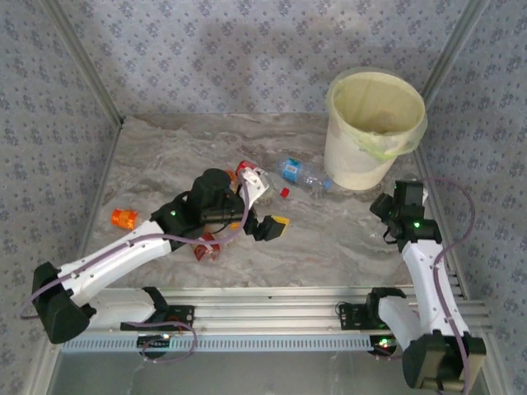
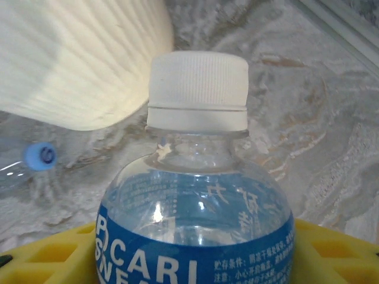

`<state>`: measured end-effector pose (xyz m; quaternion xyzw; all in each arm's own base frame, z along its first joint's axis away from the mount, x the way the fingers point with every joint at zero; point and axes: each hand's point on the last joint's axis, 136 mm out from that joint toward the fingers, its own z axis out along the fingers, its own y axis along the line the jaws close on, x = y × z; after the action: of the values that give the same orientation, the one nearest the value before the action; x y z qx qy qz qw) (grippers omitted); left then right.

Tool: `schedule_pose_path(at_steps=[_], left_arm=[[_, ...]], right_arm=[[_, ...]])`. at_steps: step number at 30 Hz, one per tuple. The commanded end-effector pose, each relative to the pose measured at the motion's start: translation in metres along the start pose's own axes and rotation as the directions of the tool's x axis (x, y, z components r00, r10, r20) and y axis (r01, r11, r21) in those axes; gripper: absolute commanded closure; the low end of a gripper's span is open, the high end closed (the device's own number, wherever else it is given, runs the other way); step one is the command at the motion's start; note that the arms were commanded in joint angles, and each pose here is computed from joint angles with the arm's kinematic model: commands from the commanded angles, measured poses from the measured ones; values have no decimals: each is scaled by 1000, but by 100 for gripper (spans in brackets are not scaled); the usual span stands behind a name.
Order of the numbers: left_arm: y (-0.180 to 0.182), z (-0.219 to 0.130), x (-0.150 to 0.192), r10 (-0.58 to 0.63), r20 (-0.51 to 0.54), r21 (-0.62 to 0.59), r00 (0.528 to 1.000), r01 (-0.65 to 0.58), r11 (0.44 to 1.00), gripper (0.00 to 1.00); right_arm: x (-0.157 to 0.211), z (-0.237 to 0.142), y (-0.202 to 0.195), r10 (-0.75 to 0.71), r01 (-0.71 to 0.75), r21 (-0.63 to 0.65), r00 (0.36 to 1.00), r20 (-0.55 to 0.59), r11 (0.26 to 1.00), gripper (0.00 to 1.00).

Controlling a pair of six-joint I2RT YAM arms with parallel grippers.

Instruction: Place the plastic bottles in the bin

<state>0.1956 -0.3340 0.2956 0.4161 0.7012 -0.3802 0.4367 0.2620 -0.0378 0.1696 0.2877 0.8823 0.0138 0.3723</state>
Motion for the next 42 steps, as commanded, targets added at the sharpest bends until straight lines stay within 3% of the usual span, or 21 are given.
schedule_pose_path(at_steps=[1, 12, 24, 35, 42], left_arm=[[9, -13, -24, -4, 126, -47, 992, 10, 999, 0], [23, -29, -31, -10, 201, -108, 980, 32, 994, 0], [27, -25, -24, -14, 201, -91, 979, 33, 995, 1], [30, -27, -25, 1, 200, -115, 980, 22, 993, 0], [24, -26, -24, 17, 191, -85, 981, -1, 996, 0]], right_arm=[[-8, -26, 5, -64, 63, 20, 996, 59, 998, 36], [-47, -97, 55, -207, 223, -30, 938, 280, 974, 38], [-109, -158, 138, -352, 427, -54, 804, 480, 903, 38], [-157, -163, 196, -381, 484, -81, 772, 508, 872, 40], [-191, -142, 204, -370, 465, -82, 788, 492, 881, 40]])
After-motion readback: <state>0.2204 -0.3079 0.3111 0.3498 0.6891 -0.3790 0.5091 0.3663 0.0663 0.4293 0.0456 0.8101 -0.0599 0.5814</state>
